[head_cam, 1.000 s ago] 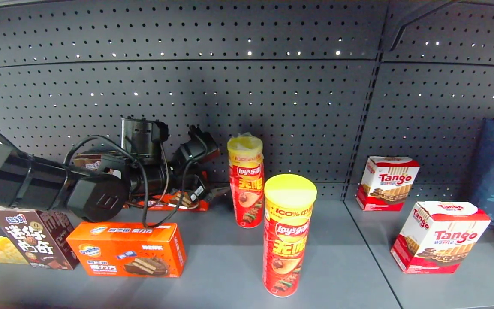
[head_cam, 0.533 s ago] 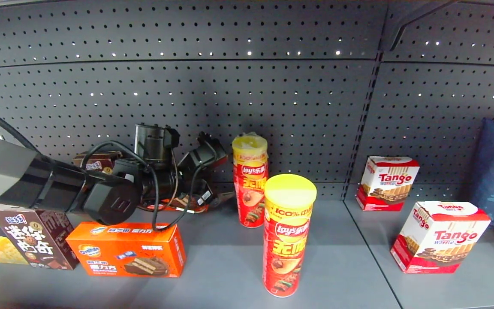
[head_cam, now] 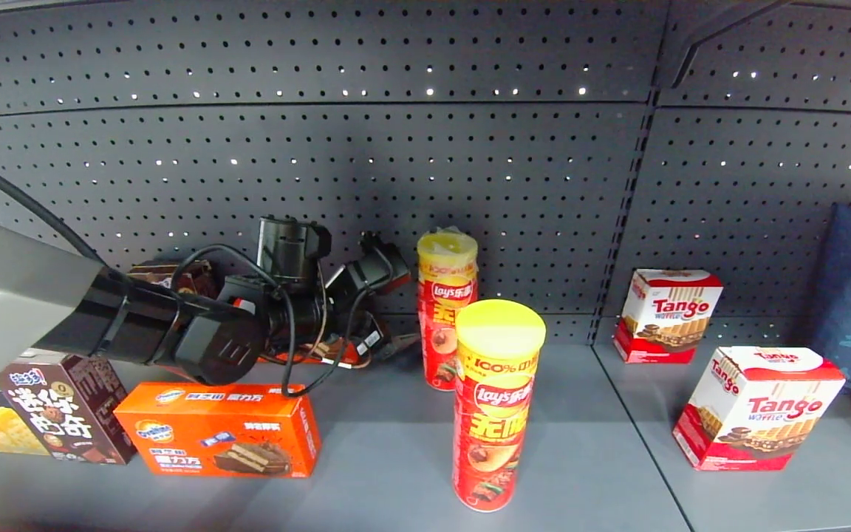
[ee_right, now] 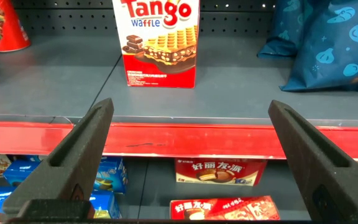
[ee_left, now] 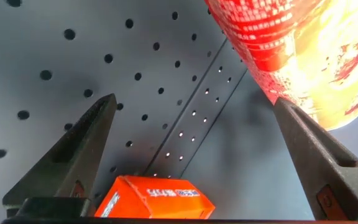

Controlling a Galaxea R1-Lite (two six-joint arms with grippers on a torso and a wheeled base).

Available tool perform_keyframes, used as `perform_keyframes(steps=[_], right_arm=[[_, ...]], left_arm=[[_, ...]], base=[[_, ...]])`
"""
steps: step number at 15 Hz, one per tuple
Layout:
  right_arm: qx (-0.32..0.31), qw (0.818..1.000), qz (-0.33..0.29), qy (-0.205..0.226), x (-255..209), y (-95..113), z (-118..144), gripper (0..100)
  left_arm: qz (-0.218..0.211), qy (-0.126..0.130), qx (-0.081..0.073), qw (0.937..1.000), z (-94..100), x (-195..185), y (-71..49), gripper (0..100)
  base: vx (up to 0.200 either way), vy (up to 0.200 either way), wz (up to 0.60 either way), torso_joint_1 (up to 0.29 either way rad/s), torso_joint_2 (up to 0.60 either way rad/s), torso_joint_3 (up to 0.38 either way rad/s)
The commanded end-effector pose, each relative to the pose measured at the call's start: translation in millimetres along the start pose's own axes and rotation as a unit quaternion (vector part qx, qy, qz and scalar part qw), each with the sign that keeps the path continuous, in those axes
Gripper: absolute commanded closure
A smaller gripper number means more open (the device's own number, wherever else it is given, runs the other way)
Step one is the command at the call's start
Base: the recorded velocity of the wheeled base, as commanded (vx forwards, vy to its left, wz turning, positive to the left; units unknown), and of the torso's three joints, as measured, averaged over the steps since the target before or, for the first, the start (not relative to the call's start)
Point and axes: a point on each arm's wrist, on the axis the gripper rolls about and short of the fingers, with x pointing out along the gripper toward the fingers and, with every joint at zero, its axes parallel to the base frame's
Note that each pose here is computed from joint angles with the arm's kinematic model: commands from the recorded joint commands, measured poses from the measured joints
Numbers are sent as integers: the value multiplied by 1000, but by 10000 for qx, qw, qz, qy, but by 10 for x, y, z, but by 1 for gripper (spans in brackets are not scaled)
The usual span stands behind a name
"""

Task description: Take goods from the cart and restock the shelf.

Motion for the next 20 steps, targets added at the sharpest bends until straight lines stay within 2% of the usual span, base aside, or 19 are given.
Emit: perform_keyframes(steps=[1, 5, 8, 12, 20], right_arm=[[-1, 10000, 1, 6, 1, 0, 0, 0], [-1, 10000, 1, 6, 1, 0, 0, 0], [-1, 10000, 1, 6, 1, 0, 0, 0], [-1, 10000, 1, 6, 1, 0, 0, 0], [-1, 10000, 1, 6, 1, 0, 0, 0]], left_arm=[[-29, 25, -6, 10000, -21, 48, -17, 0], [-40, -15, 22, 10000, 16, 80, -32, 0], [-37, 53, -8, 10000, -14, 96, -42, 0], [61, 110, -39, 9999, -69, 42, 27, 0], [89, -23, 33, 10000, 16, -2, 10, 0]], base=[[0, 0, 0, 0, 0, 0], [0, 0, 0, 0, 0, 0], [0, 0, 0, 0, 0, 0], [0, 0, 0, 0, 0, 0], [0, 0, 0, 0, 0, 0]])
